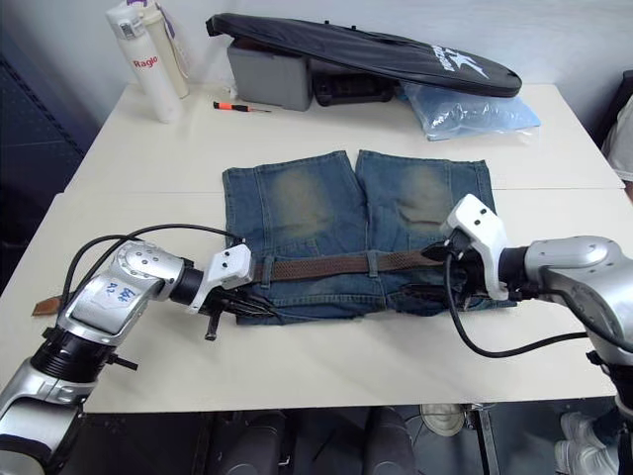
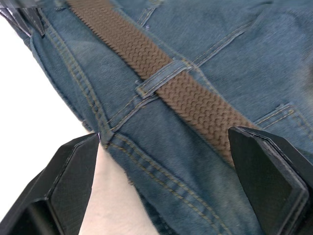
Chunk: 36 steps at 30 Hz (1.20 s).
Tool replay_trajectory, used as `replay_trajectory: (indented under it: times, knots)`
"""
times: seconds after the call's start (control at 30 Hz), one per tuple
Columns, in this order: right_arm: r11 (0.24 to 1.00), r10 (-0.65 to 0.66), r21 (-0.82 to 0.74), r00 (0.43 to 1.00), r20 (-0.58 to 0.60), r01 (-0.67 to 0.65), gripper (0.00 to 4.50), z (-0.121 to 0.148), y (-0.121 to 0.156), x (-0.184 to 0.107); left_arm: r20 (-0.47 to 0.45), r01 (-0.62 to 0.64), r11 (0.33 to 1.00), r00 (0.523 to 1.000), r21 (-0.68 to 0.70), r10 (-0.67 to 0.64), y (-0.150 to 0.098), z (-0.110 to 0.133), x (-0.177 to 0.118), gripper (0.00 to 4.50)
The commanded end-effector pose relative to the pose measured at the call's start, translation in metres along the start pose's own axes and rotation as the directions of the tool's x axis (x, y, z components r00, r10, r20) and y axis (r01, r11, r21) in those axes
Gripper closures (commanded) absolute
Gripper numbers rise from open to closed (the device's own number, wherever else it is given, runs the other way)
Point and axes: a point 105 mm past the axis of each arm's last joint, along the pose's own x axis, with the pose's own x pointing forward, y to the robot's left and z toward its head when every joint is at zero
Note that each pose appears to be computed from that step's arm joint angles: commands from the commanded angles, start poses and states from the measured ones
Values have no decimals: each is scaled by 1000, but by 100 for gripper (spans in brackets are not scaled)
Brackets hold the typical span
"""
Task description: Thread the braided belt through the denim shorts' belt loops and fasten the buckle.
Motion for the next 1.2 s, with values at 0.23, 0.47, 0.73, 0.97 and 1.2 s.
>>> replay_trajectory:
  times: [0.23,0.47,0.73,0.97,1.2]
  knots:
    - [998,39,-48,999,2,-39,0,6,5,1,54,-97,995,994,-6,97,11,6,-11,446]
    - [999,9,-39,1000,-15,-9,0,5,0,-4,281,-162,976,939,-148,199,29,38,-41,446]
    - [999,4,-41,1000,-17,-5,0,8,-4,-7,254,-67,969,959,-239,129,12,27,-52,197]
    - [999,20,-45,1000,-18,-21,0,10,-3,-10,347,-58,943,921,-326,176,19,43,-73,5]
    - [999,45,-20,998,-50,-46,0,0,-1,-20,379,-88,837,863,-539,335,56,52,-77,5]
